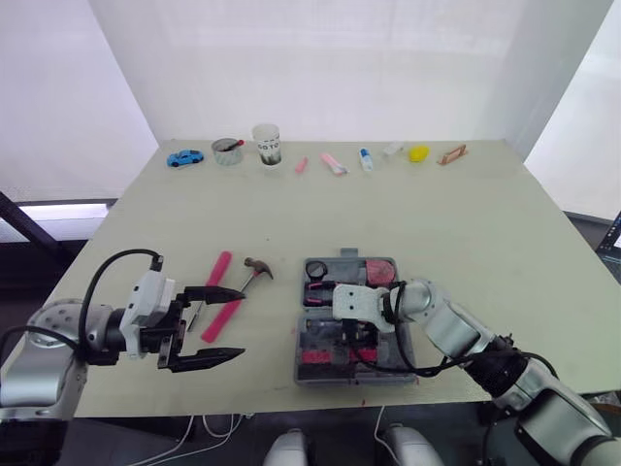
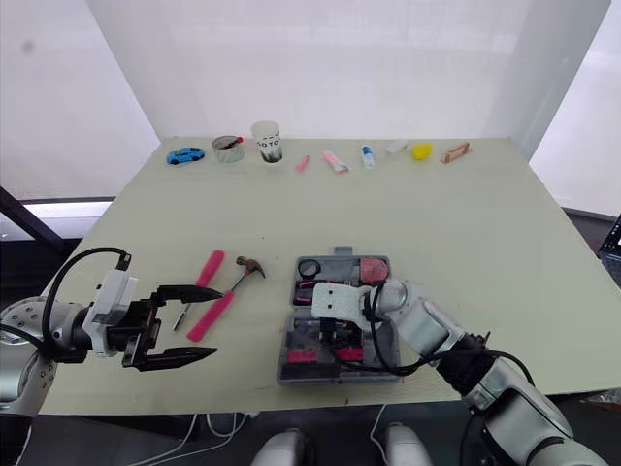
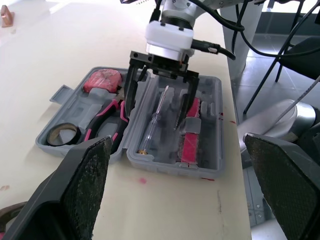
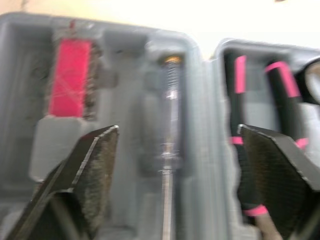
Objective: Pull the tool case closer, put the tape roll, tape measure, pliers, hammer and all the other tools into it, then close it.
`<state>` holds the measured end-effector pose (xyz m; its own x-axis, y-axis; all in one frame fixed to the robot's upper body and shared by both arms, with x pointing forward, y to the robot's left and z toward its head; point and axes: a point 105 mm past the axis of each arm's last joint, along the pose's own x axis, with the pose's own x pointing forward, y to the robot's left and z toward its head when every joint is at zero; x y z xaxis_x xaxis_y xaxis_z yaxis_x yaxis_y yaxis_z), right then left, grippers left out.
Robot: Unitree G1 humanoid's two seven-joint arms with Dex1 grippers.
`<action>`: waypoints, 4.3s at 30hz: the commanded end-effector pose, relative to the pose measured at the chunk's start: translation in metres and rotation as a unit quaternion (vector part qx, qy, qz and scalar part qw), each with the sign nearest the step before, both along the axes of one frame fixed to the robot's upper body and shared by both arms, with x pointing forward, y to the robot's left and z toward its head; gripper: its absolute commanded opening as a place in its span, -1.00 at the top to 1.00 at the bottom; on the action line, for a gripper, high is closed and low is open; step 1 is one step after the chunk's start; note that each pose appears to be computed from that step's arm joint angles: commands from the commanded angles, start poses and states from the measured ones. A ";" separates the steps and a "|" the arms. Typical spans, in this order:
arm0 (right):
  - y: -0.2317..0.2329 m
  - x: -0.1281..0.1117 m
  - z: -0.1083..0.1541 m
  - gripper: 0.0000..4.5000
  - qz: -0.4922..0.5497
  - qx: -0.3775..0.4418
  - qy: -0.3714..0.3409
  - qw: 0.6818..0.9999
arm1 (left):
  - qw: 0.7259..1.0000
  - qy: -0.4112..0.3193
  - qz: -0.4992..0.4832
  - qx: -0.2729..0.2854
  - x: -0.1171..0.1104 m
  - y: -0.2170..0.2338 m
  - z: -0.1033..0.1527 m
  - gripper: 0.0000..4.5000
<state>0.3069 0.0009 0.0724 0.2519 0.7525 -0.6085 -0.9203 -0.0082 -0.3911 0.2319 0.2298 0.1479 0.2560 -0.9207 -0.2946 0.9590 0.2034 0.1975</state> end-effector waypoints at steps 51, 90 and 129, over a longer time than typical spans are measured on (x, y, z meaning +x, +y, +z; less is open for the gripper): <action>-0.012 0.000 -0.010 0.99 0.013 0.029 -0.005 0.999 | 1.000 -0.016 -0.013 -0.017 0.005 -0.006 0.012 -1.00; -0.072 0.007 0.040 0.99 -0.129 0.295 0.002 0.947 | 0.976 -0.003 0.193 -0.102 0.014 0.023 -0.012 -1.00; -0.308 -0.090 -0.001 -0.98 -0.466 0.355 -0.058 0.808 | 0.870 0.006 0.485 -0.091 -0.020 0.115 -0.084 -1.00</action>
<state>0.2126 -0.3084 0.0523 0.9387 0.3327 -0.0899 -0.3372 0.9405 -0.0412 0.2056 0.3514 0.0558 0.9505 -0.2598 -0.1703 0.2670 0.9635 0.0203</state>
